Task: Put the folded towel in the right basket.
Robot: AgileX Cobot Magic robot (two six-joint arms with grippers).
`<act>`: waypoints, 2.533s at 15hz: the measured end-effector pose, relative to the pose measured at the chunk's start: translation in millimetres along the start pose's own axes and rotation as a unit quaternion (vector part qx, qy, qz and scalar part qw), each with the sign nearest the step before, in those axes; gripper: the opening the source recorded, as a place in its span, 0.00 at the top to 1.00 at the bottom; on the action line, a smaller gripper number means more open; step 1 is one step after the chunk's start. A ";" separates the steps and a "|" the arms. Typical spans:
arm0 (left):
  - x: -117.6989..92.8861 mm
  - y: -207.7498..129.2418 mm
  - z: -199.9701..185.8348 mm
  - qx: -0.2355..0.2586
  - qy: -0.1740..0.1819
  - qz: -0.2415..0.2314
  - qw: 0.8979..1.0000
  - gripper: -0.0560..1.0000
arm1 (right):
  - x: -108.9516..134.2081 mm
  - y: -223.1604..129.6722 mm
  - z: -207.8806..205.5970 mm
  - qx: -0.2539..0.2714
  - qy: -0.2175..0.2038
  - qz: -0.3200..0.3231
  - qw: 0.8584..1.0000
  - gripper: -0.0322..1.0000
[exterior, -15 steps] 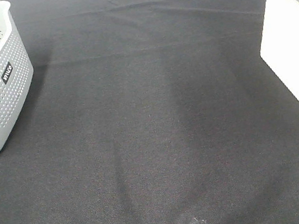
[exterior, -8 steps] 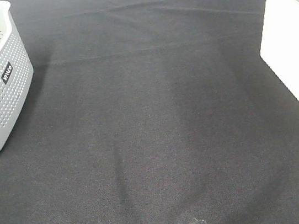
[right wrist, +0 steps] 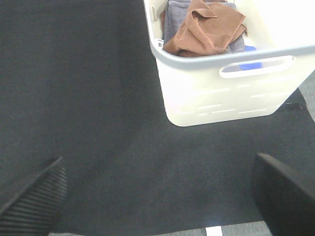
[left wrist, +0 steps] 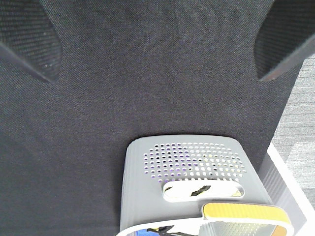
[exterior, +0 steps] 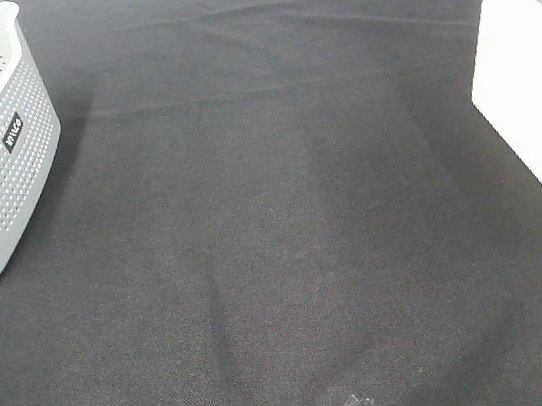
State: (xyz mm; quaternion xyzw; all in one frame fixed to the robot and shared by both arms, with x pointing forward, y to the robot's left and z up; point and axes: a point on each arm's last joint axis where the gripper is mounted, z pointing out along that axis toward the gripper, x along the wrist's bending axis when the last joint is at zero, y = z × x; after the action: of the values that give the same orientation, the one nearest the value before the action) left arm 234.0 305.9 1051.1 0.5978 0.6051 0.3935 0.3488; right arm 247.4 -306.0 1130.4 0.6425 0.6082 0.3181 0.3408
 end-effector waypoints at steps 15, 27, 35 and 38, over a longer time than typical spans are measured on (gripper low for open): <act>-0.1 0.0 0.0 0.000 0.000 0.000 1.000 0.01 | 9.2 -84.8 42.7 -0.016 0.055 -0.015 0.998 0.03; -0.5 -0.1 -0.3 0.001 0.023 -0.013 1.000 0.01 | 7.1 -84.6 42.9 -0.017 0.043 -0.021 0.999 0.03; -0.5 -0.1 -0.3 0.001 0.023 -0.013 1.000 0.01 | 7.1 -84.6 42.9 -0.017 0.043 -0.021 0.999 0.03; -0.5 -0.1 -0.3 0.001 0.023 -0.013 1.000 0.01 | 7.1 -84.6 42.9 -0.017 0.043 -0.021 0.999 0.03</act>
State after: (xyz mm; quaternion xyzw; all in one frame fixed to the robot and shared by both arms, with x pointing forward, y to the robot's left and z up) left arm 233.7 305.4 1051.0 0.5809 0.6213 0.4019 0.3390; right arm 235.3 -298.7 1036.3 0.6092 0.6303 0.3487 0.3317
